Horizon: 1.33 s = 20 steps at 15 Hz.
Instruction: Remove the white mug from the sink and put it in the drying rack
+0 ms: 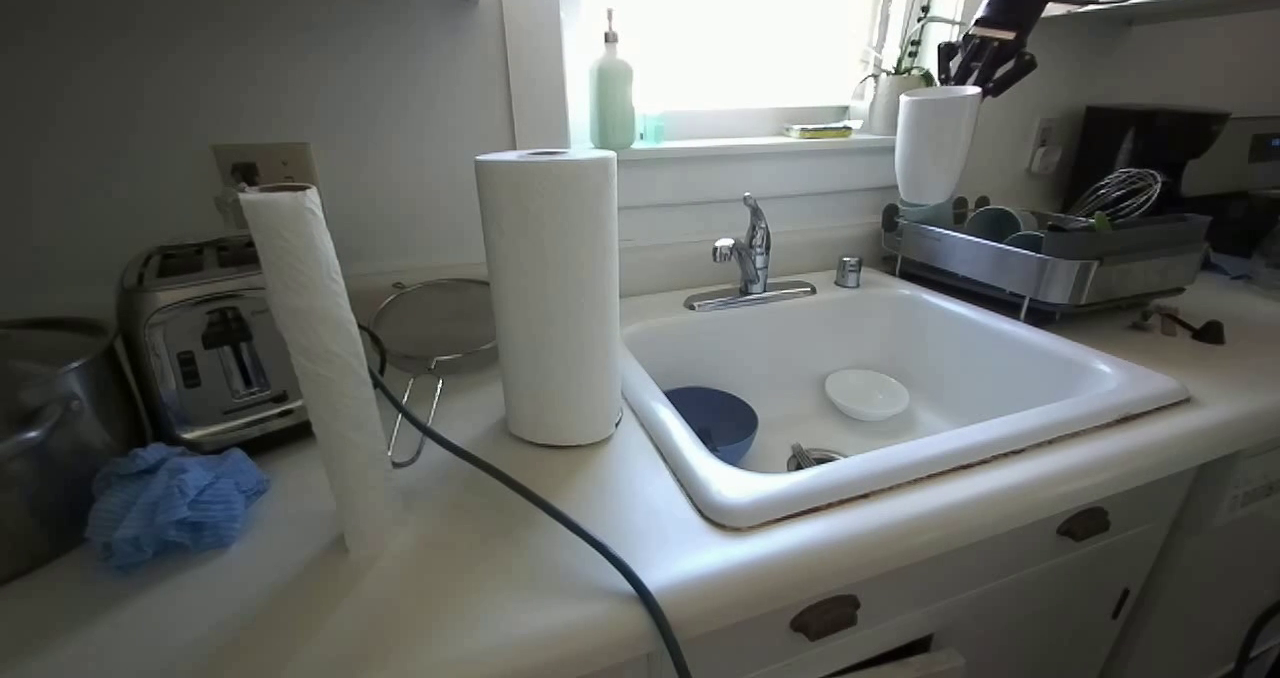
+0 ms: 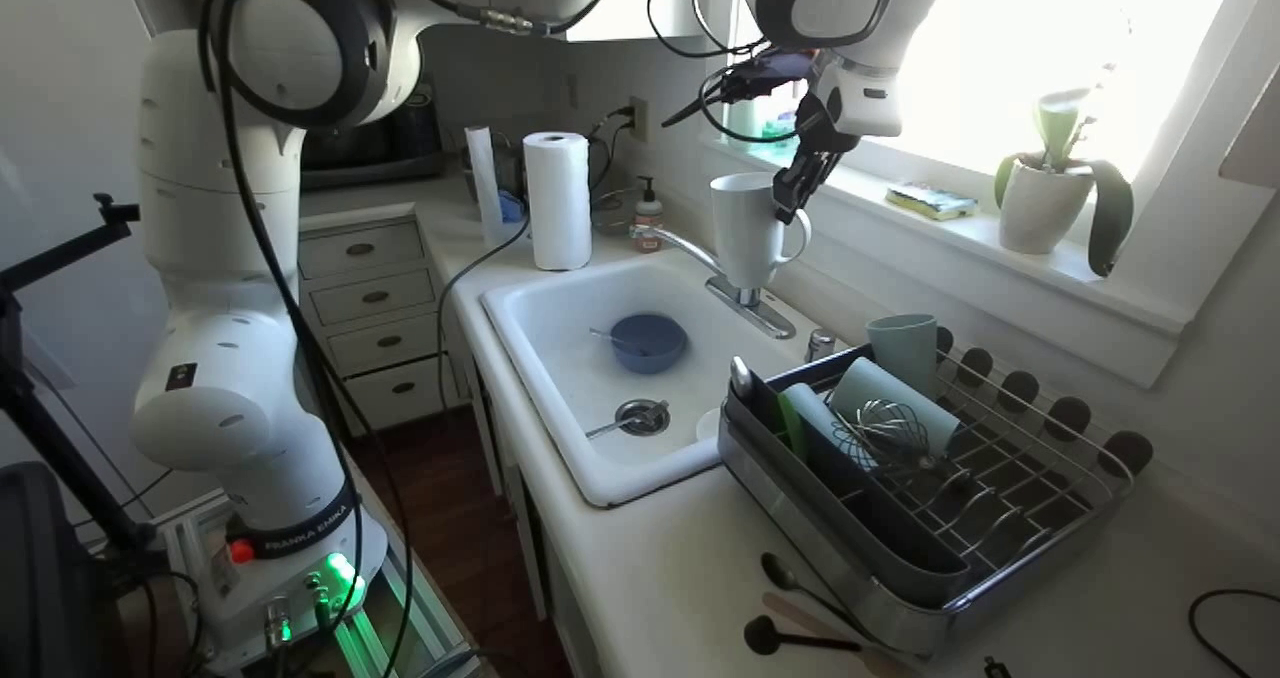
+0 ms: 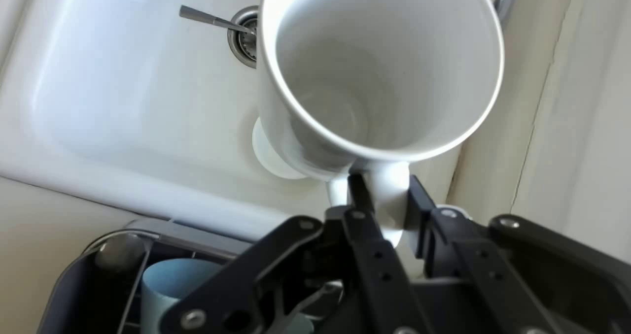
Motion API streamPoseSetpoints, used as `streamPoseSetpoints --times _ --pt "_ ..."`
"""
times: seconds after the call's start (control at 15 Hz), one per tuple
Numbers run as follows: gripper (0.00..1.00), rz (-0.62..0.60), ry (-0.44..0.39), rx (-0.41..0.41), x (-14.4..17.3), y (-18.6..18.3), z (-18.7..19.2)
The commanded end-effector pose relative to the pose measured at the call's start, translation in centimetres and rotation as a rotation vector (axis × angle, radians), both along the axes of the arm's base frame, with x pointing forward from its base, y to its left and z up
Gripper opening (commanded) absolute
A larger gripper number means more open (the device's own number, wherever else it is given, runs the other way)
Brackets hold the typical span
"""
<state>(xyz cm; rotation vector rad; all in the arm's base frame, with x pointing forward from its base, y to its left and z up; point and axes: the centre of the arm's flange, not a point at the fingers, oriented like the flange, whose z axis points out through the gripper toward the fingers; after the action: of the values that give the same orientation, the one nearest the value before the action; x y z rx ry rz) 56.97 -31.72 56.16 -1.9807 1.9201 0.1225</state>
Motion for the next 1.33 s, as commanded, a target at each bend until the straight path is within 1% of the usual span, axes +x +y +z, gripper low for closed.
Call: streamPoseSetpoints --times 0.0,0.27,0.4,0.47,0.73,1.0,1.27 --pt "0.05 -0.159 -0.023 0.024 -0.1 -3.9 2.6" --pt "0.05 -0.291 -0.031 0.005 -1.8 -7.1 3.3" --pt "0.05 -0.352 -0.063 -0.027 -2.2 -8.5 3.5" --pt "0.05 -0.385 -0.080 -0.061 -2.3 -9.1 3.6" --pt "0.05 -0.467 -0.126 -0.137 -2.0 -10.2 3.9" --pt "0.05 -0.543 -0.145 -0.179 -2.2 -11.7 3.9" --pt "0.05 -0.645 -0.159 -0.237 -2.9 -13.5 3.4"
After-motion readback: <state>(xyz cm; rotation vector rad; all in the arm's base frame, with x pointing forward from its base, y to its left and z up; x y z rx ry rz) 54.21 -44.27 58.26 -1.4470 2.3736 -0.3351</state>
